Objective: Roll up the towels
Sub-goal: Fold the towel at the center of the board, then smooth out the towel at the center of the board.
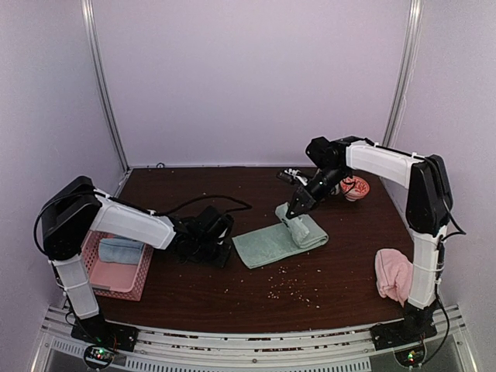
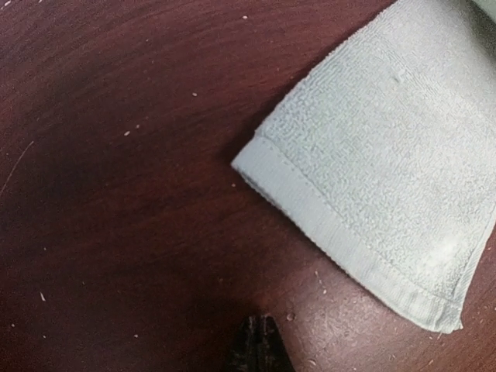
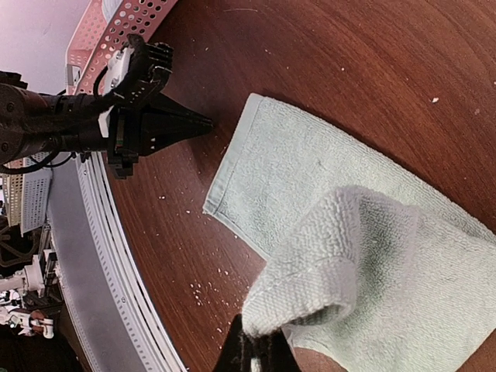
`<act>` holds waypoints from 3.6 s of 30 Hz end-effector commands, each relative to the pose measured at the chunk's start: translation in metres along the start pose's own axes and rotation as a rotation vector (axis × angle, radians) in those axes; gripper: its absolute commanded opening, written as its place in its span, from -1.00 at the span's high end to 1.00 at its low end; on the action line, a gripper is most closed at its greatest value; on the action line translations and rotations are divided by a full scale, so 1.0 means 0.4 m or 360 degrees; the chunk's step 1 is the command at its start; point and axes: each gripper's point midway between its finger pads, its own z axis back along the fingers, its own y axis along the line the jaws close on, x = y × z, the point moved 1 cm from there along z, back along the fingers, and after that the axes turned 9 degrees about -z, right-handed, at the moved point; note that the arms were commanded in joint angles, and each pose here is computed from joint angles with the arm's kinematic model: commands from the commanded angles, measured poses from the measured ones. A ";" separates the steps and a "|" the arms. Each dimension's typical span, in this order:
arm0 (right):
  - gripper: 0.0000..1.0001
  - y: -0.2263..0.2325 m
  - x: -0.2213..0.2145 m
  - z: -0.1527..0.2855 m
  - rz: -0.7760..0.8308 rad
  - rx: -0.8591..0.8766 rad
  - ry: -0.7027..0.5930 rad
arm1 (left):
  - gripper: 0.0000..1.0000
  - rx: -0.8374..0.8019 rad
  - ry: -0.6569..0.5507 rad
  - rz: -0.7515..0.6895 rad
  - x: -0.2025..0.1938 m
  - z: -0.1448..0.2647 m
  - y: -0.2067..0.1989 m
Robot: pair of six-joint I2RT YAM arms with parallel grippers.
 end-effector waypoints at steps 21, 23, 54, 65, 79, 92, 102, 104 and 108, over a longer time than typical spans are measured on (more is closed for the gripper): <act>1.00 0.049 0.068 -0.167 -0.0131 0.0105 -0.0050 | 1.00 -0.0290 -0.0076 0.0249 0.006 -0.014 -0.038; 1.00 0.057 0.067 -0.172 -0.0128 0.0122 -0.0044 | 1.00 -0.0297 -0.0072 0.0257 0.000 -0.018 -0.038; 1.00 0.069 0.041 -0.298 -0.0238 0.0190 0.0093 | 1.00 -0.0330 -0.0065 0.0311 -0.041 -0.054 -0.035; 0.36 0.112 0.044 -0.327 -0.0229 0.0353 0.0141 | 1.00 -0.0324 -0.0070 0.0313 -0.050 -0.047 -0.029; 0.31 0.071 0.064 -0.207 0.0128 -0.0024 0.0002 | 1.00 -0.0190 -0.0174 0.0294 -0.008 0.076 0.021; 0.51 -0.139 0.073 -0.077 0.0062 -0.0370 -0.0207 | 1.00 -0.0506 -0.0281 0.0070 0.235 0.026 -0.132; 0.58 -0.236 -0.015 -0.083 -0.0046 -0.0392 -0.0134 | 1.00 -0.0485 -0.0065 0.0110 0.132 -0.064 -0.127; 0.59 -0.250 -0.026 -0.087 -0.0071 -0.0427 -0.0120 | 1.00 -0.0431 -0.0038 0.0110 0.108 -0.076 -0.112; 0.61 -0.295 -0.041 -0.076 -0.0133 -0.0605 -0.0118 | 1.00 -0.0346 0.0011 0.0094 0.083 -0.099 -0.087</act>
